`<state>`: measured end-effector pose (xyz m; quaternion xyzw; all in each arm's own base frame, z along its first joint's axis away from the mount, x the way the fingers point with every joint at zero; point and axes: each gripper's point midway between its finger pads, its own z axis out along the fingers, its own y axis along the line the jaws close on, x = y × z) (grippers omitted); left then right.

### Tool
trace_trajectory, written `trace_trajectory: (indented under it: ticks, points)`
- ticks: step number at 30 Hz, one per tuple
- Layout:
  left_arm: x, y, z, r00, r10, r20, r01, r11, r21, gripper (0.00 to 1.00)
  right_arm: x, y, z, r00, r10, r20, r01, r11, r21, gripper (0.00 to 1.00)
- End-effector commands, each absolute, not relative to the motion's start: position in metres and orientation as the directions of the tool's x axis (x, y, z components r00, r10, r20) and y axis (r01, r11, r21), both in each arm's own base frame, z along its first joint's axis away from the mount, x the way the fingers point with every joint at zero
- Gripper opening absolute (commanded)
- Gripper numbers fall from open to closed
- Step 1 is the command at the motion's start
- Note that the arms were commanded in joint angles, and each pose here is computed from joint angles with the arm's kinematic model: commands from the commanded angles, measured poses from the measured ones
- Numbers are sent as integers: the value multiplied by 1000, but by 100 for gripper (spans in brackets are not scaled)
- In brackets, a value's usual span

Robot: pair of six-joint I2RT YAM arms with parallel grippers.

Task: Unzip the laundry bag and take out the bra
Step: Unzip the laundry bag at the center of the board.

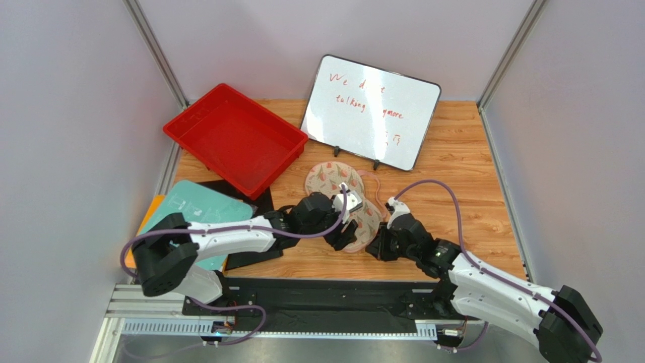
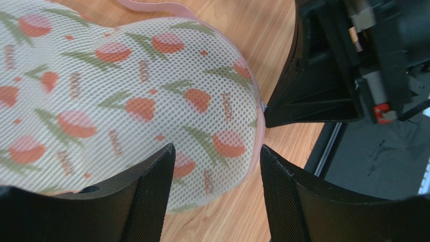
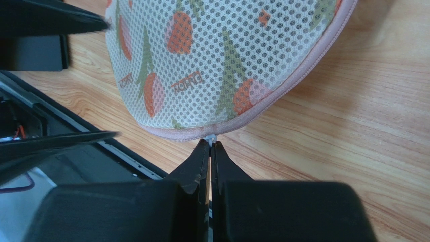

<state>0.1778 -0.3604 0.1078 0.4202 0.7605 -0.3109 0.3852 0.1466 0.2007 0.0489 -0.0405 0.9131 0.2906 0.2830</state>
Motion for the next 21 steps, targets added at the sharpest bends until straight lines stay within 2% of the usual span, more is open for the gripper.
trace_trajectory:
  ticks: [1,13,17,20,21]
  points:
    - [174,-392,110,-281,389,-877,919,374,-129,69,150,214,69,-815,132,-564,-271,773,574,0]
    - [157,-407,97,-295,395,-870,927,339,-160,68,148,214,67,-822,108,-559,-280,778,563,0]
    - [160,-407,82,-309,432,-847,920,362,-152,67,148,215,70,-820,114,-561,-283,771,570,0]
    - [162,-405,78,-316,444,-839,915,376,-146,63,148,216,71,-820,111,-561,-287,769,572,0]
    - [162,-404,77,-317,446,-837,914,380,-144,59,147,215,71,-820,108,-561,-288,770,569,0]
